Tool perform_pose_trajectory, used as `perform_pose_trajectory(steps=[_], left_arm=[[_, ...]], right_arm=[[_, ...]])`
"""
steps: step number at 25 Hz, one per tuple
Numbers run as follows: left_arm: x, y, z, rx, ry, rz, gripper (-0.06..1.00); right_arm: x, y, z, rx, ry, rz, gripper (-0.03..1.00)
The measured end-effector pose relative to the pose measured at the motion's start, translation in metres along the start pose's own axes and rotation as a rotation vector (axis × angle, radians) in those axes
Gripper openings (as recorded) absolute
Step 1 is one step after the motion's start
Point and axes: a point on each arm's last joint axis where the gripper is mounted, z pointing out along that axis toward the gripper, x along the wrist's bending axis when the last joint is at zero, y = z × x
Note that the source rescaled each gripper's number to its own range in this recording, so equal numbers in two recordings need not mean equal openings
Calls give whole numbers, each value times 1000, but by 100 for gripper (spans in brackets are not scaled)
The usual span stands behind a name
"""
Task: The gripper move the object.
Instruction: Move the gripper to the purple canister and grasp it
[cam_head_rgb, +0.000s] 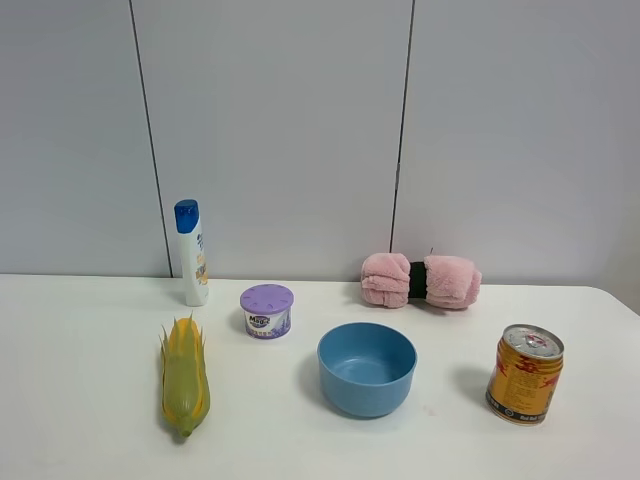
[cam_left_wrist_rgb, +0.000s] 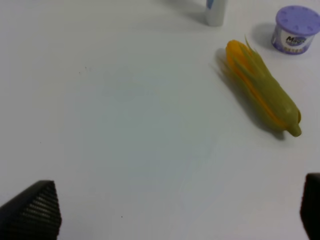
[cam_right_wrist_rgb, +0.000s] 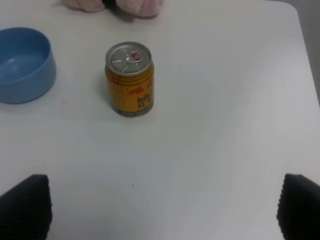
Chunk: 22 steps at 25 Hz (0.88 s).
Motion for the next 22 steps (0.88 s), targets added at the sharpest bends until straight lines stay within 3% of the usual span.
perform_pose_trajectory(steps=[1,22], left_arm=[[0,0,0,0,0,0,91],[0,0,0,0,0,1,91]], right_arm=[[0,0,0,0,0,0,100],[0,0,0,0,0,0,100]])
